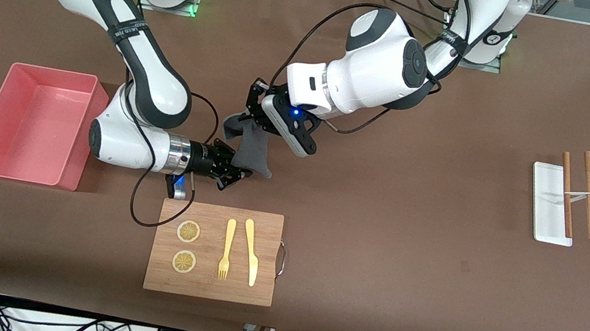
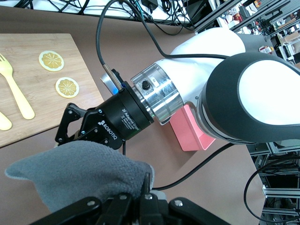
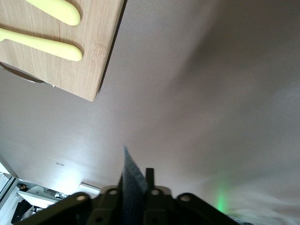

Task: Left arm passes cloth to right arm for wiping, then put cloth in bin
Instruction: 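Open the left gripper to release the cloth while the right gripper holds it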

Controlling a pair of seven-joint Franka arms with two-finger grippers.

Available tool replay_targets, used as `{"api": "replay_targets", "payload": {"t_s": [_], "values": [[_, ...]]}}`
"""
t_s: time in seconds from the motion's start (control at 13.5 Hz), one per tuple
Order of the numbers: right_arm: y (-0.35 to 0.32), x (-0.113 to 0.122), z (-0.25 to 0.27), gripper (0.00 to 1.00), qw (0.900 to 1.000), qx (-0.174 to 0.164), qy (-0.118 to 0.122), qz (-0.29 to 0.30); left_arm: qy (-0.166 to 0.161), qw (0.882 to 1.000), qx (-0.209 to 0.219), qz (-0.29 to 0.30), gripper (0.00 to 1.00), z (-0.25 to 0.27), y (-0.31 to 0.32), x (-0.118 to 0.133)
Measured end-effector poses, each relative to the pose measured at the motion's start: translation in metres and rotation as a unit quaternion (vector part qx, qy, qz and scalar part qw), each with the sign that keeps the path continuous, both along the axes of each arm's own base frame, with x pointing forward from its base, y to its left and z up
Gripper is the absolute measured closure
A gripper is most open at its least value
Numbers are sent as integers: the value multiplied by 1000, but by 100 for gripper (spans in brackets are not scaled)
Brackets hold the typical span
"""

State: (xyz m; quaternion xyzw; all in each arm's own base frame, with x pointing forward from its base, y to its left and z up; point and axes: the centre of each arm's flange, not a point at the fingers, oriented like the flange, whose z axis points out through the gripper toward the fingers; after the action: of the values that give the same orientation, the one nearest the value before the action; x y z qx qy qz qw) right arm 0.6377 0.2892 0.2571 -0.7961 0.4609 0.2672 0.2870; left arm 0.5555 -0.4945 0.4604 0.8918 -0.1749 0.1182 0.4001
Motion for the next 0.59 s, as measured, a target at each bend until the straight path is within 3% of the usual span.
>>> {"api": "replay_targets", "payload": {"t_s": [0.07, 0.45, 0.59], "values": [[0, 0, 0, 99, 1000, 0, 0, 0, 0, 1000, 0, 0, 97, 0, 0, 0], [6, 0, 6, 100, 1000, 6, -3, 3, 0, 1000, 0, 2, 97, 0, 1, 1], [6, 2, 9, 100, 1000, 8, -6, 3, 7, 1000, -1, 9, 81, 1, 1, 1]]}}
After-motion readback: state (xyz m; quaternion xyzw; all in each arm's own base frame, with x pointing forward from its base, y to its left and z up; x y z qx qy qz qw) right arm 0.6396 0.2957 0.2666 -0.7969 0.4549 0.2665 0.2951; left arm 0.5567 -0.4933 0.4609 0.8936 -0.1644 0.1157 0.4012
